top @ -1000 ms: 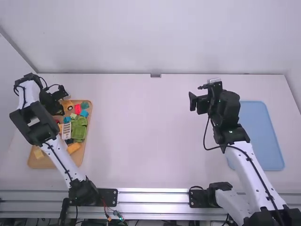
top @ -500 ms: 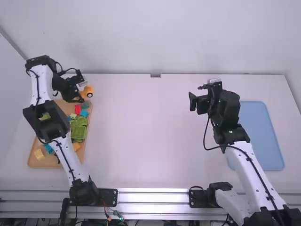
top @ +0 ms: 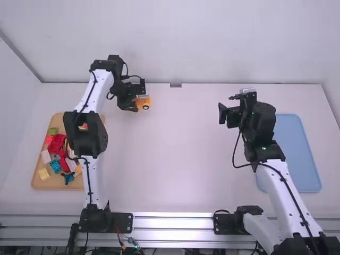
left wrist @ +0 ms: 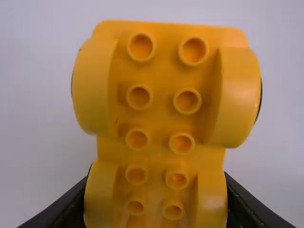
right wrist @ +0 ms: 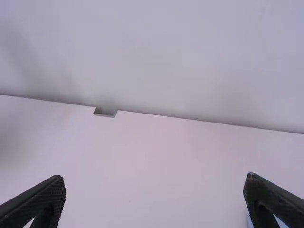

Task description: Assemble lego blocks to make yellow taxi

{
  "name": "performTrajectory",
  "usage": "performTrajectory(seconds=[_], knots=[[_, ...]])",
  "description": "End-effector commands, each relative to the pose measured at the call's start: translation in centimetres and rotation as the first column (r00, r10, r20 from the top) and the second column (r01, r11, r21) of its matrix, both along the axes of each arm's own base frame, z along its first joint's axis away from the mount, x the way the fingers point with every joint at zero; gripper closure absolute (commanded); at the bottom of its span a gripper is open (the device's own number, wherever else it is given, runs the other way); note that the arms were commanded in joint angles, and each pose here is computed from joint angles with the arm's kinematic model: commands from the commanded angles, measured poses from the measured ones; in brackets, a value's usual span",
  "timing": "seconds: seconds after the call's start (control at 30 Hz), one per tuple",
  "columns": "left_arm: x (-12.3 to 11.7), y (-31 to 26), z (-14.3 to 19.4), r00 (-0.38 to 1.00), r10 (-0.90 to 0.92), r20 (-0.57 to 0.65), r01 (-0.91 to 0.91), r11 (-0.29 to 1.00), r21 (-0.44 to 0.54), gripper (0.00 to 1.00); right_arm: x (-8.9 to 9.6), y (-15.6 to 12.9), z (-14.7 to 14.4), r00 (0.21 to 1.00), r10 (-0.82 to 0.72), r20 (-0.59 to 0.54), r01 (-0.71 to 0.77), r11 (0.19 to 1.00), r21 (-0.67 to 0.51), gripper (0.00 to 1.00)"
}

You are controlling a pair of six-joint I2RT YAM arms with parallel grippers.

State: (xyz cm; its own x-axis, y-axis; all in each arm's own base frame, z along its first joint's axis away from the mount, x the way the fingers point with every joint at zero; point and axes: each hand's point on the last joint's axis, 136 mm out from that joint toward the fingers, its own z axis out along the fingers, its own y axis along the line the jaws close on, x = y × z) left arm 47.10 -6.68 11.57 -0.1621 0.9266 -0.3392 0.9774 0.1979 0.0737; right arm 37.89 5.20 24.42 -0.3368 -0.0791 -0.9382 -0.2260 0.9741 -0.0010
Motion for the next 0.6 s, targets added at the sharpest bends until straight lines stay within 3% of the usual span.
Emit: performTrajectory(seconds=[0.0,0.17,0.27,0.4,0.57], knots=[[-1.5,-0.6,1.4,0.998,0.067,0.018,-0.068,0.995,0.066,0.98,0.4,-0.4,1.2,1.000,-0.012,0.021,0.011,1.000,0.006,0.02],[-4.8,-4.2,0.0,0.994,0.100,0.043,-0.105,0.987,0.122,0.98,0.5,-1.1,1.2,0.999,-0.029,0.020,0.029,1.000,0.008,0.02],[-8.8,-7.9,-2.2,0.999,0.047,-0.002,-0.046,0.987,0.153,0.97,0.5,-1.2,1.2,0.999,-0.032,0.020,0.032,0.999,0.009,0.02],[-11.3,-12.5,-4.6,1.000,-0.006,-0.015,0.008,0.990,0.139,0.96,0.5,-0.9,1.2,0.999,-0.026,0.021,0.025,1.000,0.009,0.01],[-13.9,-16.7,-6.8,1.000,-0.010,-0.014,0.012,0.993,0.118,0.88,0.4,-0.4,1.2,1.000,-0.012,0.020,0.012,1.000,0.009,0.01]])
